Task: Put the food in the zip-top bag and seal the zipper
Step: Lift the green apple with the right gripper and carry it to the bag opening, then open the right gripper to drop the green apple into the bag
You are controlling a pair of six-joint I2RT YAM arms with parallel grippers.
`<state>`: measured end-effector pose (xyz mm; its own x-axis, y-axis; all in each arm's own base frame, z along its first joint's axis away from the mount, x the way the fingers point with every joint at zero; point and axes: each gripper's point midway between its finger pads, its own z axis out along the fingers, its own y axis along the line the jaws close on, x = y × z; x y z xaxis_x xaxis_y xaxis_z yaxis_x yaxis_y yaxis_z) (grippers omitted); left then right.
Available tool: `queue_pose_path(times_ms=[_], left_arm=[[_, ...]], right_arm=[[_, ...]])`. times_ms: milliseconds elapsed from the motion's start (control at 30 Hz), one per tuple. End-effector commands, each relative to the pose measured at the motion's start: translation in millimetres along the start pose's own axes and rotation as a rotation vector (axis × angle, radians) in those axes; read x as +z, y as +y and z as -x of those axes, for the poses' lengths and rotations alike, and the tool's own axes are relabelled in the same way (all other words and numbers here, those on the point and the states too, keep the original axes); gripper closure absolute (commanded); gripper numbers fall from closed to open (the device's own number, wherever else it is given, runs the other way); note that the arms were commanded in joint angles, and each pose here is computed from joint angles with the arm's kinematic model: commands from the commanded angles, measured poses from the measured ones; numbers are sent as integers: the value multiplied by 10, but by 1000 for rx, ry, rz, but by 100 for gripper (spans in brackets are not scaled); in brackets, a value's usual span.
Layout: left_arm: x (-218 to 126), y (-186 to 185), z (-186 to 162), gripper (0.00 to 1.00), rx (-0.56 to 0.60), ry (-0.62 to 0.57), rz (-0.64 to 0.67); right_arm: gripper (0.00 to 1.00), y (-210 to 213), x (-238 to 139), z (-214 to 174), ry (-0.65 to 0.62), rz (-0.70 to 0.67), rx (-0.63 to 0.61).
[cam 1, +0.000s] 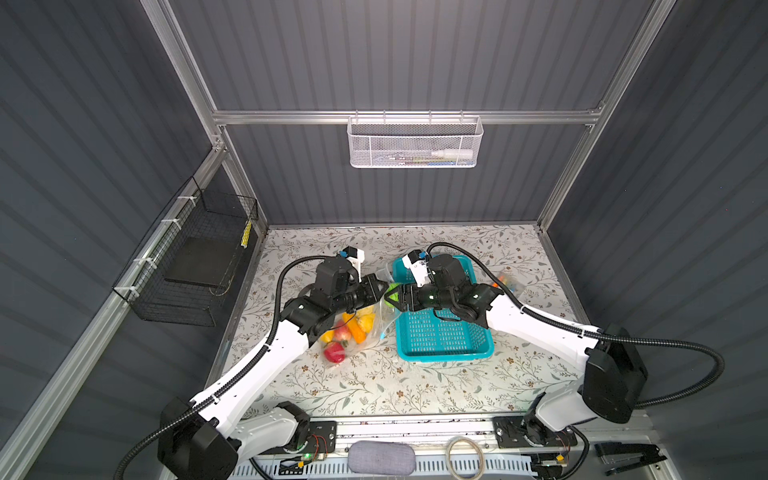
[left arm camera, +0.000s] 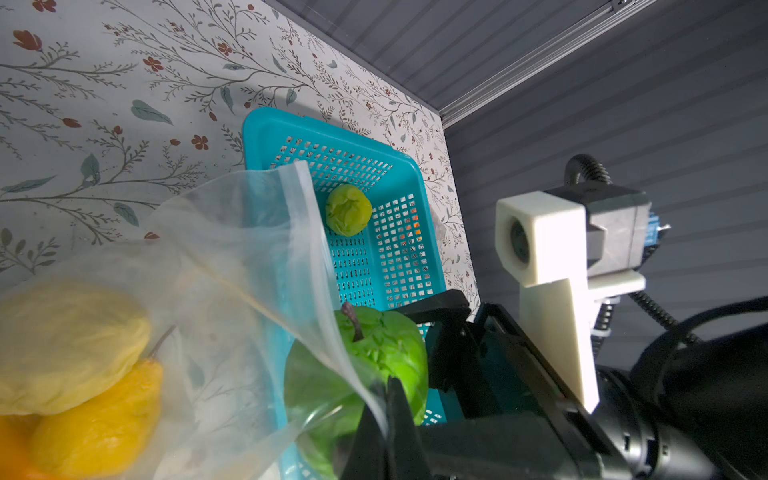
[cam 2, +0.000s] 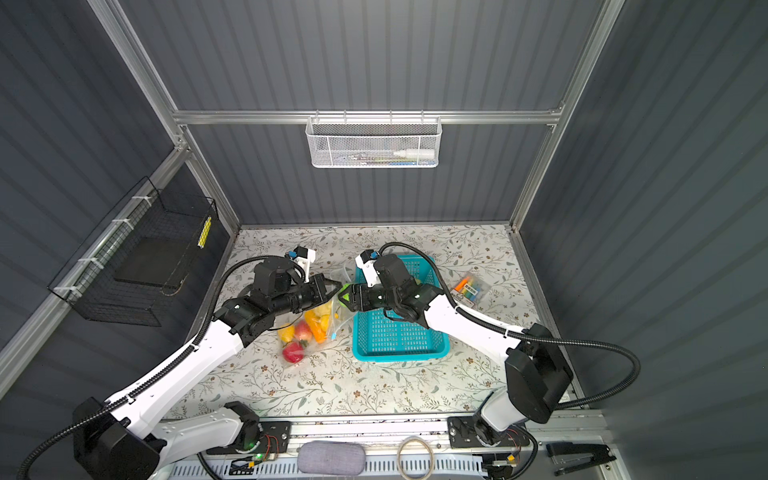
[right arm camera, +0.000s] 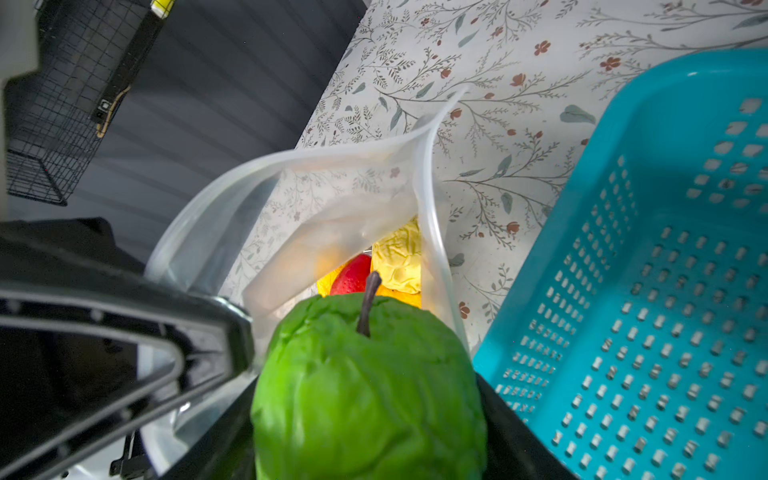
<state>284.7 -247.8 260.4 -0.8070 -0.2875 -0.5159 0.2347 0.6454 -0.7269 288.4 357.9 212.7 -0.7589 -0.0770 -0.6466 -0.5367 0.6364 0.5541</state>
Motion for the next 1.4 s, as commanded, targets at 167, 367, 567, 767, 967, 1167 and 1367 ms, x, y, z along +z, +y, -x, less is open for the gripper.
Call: queue_pose_path(times_ms=[167,367,567,767,967,1167,1367], left_arm=[[-113,-160,74,100,16,-31,-40],[-131,-142,79,100,15,-40,-31],[-142,-128,75,100,10,-44,-27],[-168,-132,83,100,12,-52,-28],[-160,-131,81,100,7,-54,-33],[-136,-132,79,100,10,-47,-32],[-155,-126,79,100,10,-51,-27]], right_arm=[[19,-10,-27,37,11,-88,-52],[13,48,-118,88,-12,-76,-59],[13,57,-269,179,-61,-100,-65],[22,-142,-365,164,-77,-167,-44],[38,-310,-261,-100,-19,-177,11],[52,-416,-167,-215,0,-189,48],[75,-415,-114,-196,14,-190,49]])
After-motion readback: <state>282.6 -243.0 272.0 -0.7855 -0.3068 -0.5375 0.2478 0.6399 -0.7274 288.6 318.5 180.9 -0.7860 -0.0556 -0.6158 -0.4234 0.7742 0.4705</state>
